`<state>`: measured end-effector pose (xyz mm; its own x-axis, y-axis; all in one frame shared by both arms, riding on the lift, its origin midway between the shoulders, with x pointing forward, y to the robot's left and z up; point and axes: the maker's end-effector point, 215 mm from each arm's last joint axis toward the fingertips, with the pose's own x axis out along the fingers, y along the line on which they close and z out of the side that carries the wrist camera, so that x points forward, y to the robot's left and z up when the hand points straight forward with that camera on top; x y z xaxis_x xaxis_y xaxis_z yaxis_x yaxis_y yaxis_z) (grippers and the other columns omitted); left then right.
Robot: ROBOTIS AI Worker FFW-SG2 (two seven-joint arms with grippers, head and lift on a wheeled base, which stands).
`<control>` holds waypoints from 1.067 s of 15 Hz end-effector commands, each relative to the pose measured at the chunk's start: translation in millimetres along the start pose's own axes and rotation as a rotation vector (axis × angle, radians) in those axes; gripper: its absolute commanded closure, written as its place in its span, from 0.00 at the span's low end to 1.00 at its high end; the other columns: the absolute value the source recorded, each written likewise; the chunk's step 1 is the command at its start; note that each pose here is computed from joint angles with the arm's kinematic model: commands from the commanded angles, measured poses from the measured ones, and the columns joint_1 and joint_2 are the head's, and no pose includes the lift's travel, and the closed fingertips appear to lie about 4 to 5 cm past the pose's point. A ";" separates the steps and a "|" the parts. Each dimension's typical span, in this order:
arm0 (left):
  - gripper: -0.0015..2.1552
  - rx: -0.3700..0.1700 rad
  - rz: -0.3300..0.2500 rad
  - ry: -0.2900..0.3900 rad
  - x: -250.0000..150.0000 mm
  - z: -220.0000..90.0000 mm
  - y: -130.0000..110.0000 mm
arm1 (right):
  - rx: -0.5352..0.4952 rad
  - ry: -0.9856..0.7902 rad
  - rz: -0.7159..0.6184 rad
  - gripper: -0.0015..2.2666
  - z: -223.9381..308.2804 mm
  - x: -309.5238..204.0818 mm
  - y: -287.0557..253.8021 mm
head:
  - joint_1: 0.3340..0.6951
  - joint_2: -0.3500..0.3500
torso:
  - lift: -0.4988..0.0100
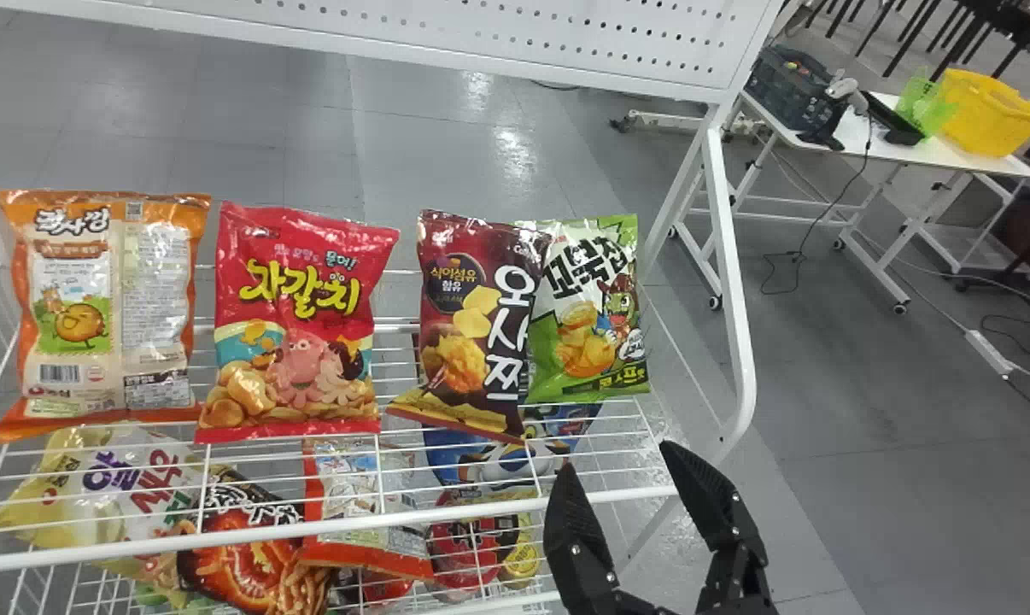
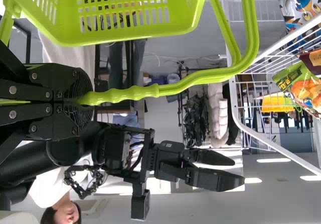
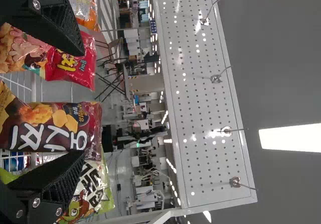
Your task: Hold basket handle with left hand then pick Jagalchi snack with right hand and place into basket
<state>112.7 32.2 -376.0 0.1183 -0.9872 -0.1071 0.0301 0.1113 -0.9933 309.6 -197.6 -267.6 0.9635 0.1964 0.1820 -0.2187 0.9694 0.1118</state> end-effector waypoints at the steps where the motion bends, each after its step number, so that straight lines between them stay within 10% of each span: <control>1: 0.57 -0.001 0.000 0.002 0.3 -0.9 -0.3 | -0.005 0.012 0.009 0.05 -5.0 6.8 6.2 | 1.00 0.00 | 0.96; 16: 0.57 0.014 0.027 0.058 16.1 -5.7 9.3 | -0.062 0.181 -0.008 0.06 -103.7 128.4 56.2 | 1.00 0.23 | 0.96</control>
<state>109.4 18.9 -387.3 0.0694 -0.9883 -0.1360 0.0368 0.1388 -0.9896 426.4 -106.4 -330.6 0.9788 0.2038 0.0197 -0.2046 0.9769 0.0613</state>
